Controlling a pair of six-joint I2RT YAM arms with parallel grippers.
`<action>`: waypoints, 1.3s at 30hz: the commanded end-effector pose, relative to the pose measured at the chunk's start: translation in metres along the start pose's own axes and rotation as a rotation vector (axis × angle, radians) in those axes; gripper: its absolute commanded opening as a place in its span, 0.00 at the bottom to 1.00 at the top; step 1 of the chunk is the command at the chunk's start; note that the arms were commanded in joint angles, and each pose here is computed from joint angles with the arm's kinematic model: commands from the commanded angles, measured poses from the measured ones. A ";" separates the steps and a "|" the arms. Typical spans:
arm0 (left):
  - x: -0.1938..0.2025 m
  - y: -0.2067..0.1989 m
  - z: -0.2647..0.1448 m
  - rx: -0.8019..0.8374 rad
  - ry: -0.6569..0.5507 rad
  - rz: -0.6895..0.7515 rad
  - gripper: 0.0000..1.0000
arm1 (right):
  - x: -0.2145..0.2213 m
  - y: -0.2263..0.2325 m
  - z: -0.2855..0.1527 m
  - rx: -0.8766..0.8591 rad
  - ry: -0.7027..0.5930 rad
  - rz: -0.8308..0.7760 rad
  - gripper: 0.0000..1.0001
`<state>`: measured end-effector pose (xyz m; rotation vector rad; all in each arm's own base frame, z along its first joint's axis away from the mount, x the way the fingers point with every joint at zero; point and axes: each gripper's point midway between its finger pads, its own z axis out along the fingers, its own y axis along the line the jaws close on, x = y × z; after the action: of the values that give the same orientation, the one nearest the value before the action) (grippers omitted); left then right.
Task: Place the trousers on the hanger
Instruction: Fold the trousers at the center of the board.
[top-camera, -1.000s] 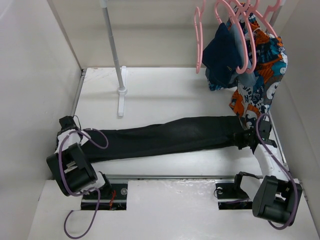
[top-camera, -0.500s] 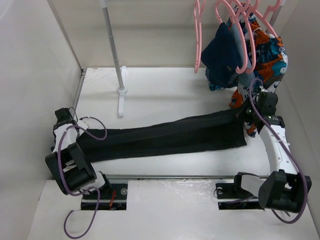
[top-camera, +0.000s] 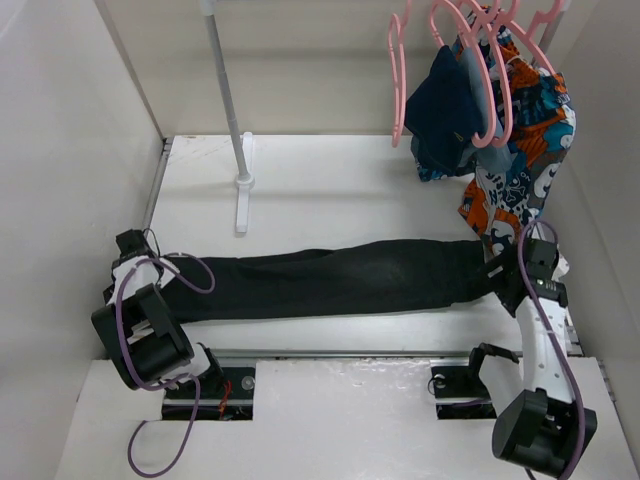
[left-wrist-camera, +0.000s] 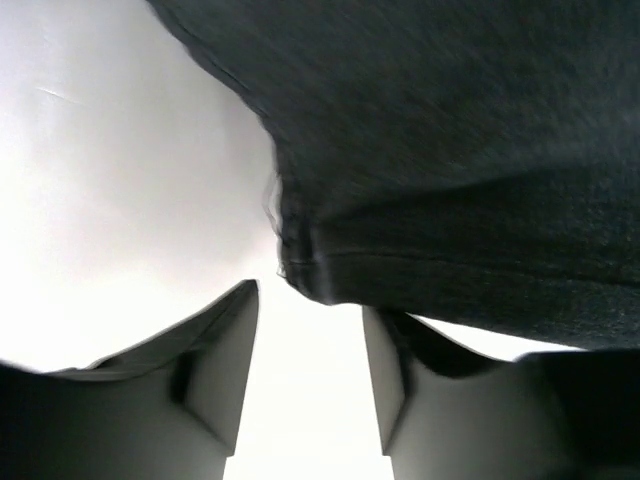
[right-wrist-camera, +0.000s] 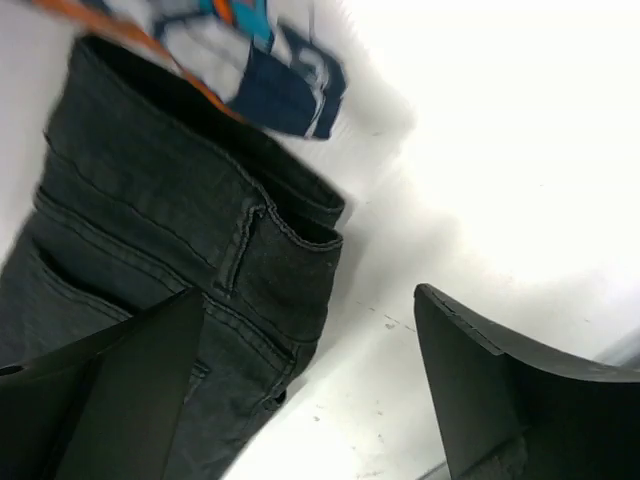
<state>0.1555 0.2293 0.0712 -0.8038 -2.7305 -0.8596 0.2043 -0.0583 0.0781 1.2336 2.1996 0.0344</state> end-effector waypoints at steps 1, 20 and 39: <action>0.019 -0.005 -0.004 0.000 0.087 0.032 0.44 | -0.056 0.010 -0.030 0.040 -0.186 0.101 0.90; -0.023 0.027 -0.032 0.138 -0.058 -0.231 0.56 | -0.017 0.115 0.025 -0.206 -0.025 -0.457 0.40; -0.047 -0.030 0.021 0.187 -0.056 -0.337 0.49 | -0.036 0.074 0.013 -0.057 0.053 -0.510 1.00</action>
<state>0.1559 0.2118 0.0249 -0.4000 -2.8208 -0.6894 0.2935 -0.0298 0.0717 0.6031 2.5259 0.0708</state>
